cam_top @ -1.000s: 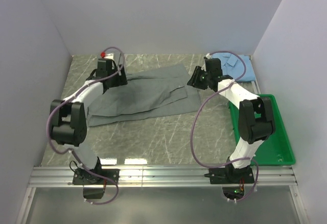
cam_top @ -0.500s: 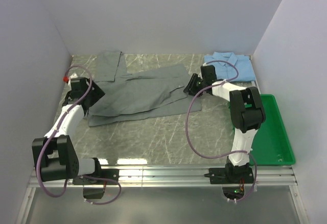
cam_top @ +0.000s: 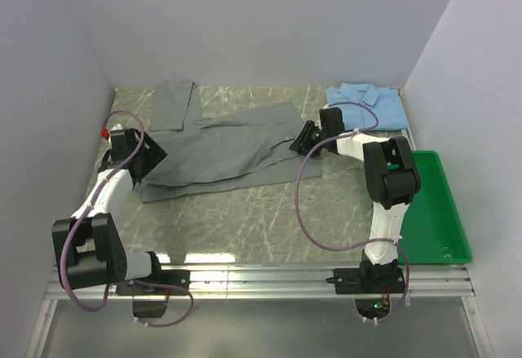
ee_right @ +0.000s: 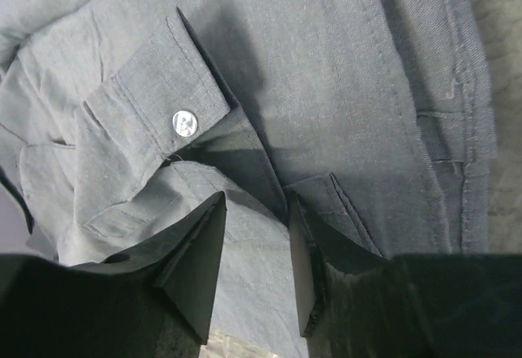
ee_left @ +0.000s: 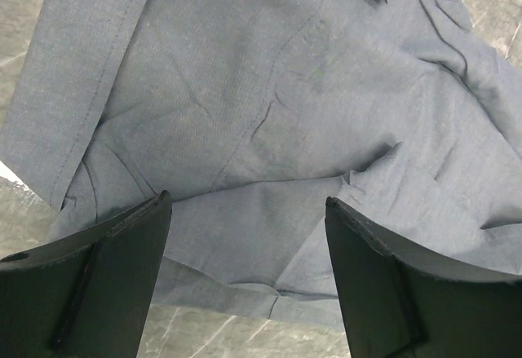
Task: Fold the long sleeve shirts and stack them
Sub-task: Fold the shirt
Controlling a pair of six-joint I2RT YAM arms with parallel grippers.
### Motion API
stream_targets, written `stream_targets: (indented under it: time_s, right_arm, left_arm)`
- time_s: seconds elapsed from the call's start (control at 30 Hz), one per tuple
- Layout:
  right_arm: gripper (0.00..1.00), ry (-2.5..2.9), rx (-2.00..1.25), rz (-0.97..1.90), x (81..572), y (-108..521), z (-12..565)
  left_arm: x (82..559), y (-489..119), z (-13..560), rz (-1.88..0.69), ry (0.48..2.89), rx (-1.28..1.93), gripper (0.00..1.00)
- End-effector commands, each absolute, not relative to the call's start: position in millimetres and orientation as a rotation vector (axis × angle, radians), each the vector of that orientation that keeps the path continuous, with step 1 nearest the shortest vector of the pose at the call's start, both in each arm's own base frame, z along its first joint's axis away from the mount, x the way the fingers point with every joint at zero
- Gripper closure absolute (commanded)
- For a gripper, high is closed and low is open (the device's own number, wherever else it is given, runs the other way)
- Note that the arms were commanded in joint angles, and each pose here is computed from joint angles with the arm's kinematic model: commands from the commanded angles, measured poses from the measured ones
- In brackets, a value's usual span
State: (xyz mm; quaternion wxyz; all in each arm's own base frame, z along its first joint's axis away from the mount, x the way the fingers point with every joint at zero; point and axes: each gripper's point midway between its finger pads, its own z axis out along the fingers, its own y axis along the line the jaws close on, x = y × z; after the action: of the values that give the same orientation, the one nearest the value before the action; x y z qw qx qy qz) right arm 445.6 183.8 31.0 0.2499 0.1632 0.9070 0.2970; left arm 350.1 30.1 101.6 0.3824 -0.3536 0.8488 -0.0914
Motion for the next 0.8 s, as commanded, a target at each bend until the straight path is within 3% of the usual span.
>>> stream_targets:
  time_s: [0.0,0.07,0.2,0.27,0.47,0.77]
  right_arm:
    - [0.61,2.451,0.434,0.861,448.2,187.4,31.3]
    - [0.65,2.449,0.423,0.869,447.5,188.3,32.8]
    - [0.92,2.422,0.391,0.876,447.0,189.1,48.8]
    - [1.0,2.427,0.382,0.856,445.0,186.0,53.3]
    - [1.0,2.413,0.361,0.794,431.5,175.8,81.0]
    - [1.0,2.464,0.419,0.7,401.3,157.1,61.0]
  left_arm:
    - [359.7,30.4,113.2,-0.259,2.117,-0.869,0.18]
    - [360.2,28.8,114.5,-0.268,2.114,-0.862,0.19]
    - [360.4,30.3,116.0,-0.261,2.112,-0.862,0.19]
    - [360.4,29.8,116.6,-0.262,2.111,-0.86,0.19]
    - [360.3,31.0,118.6,-0.256,2.105,-0.865,0.19]
    - [358.7,31.7,118.6,-0.254,2.105,-0.876,0.2]
